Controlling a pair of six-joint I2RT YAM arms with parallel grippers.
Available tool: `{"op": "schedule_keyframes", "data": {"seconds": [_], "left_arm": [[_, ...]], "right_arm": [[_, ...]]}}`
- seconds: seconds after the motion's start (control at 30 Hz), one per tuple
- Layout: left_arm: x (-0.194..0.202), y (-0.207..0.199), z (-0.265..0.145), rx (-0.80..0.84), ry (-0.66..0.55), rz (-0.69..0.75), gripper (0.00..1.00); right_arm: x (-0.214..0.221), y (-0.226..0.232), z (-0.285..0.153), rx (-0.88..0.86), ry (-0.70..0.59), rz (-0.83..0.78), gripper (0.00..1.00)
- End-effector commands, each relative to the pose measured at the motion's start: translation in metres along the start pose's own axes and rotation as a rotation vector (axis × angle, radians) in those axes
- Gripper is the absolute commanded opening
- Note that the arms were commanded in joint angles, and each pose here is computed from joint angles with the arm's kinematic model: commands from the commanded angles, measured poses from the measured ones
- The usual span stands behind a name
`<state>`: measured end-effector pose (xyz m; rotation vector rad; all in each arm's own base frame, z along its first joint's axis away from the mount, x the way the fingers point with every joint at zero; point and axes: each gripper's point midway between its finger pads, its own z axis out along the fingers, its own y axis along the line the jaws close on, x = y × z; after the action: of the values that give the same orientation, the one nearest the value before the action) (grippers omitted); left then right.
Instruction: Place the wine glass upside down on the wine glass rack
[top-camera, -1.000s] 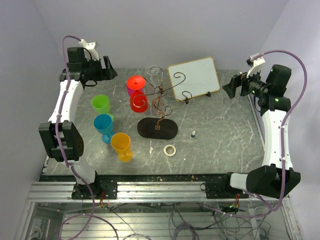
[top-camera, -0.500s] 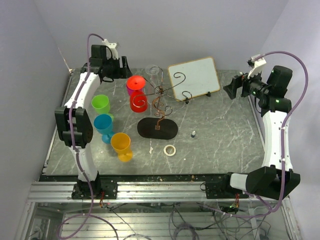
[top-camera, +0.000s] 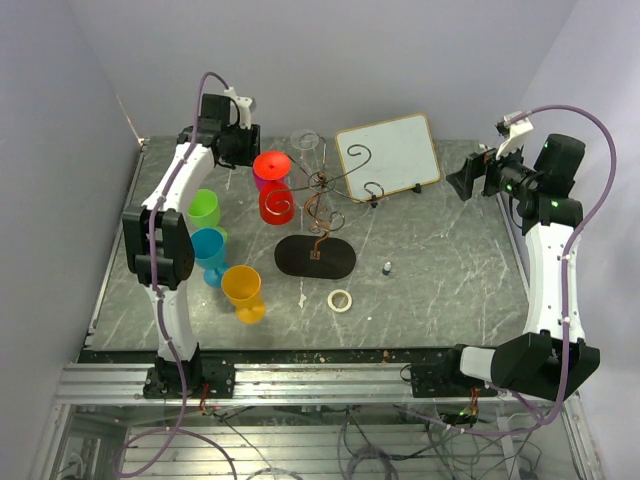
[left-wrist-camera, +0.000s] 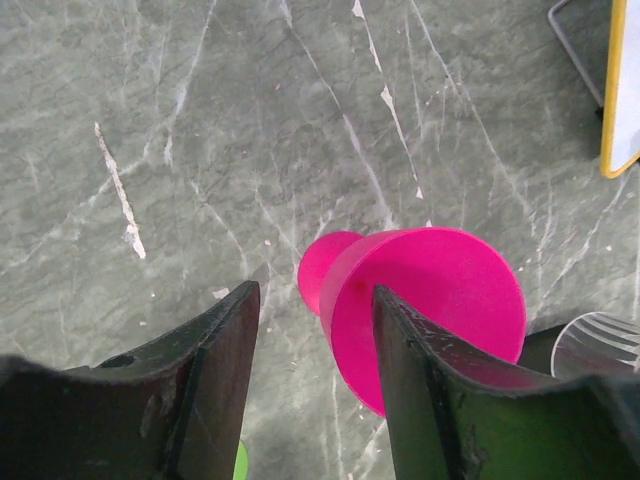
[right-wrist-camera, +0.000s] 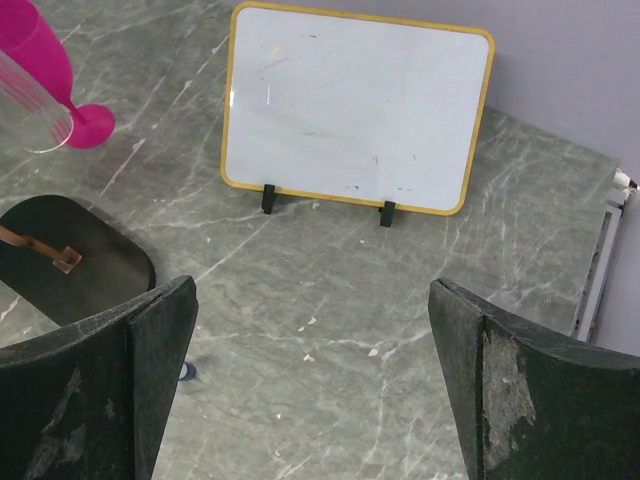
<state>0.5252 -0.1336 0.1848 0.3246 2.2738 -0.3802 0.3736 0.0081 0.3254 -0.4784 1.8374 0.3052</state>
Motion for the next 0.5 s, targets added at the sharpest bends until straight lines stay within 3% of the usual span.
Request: {"op": "schedule_keyframes", "data": {"seconds": [0.0,0.47], "left_arm": [[-0.0015,-0.0013,0.0029,-0.055,0.010,0.088,0.57],[0.0066,-0.0021,0.0115,-0.058,0.059,0.127,0.36]], "right_arm": [[-0.0060,0.0001,-0.0039,-0.001,-0.031,-0.006,1.00],[-0.0038,-0.0004,-0.0041,-0.004,-0.029,-0.004,1.00]]}}
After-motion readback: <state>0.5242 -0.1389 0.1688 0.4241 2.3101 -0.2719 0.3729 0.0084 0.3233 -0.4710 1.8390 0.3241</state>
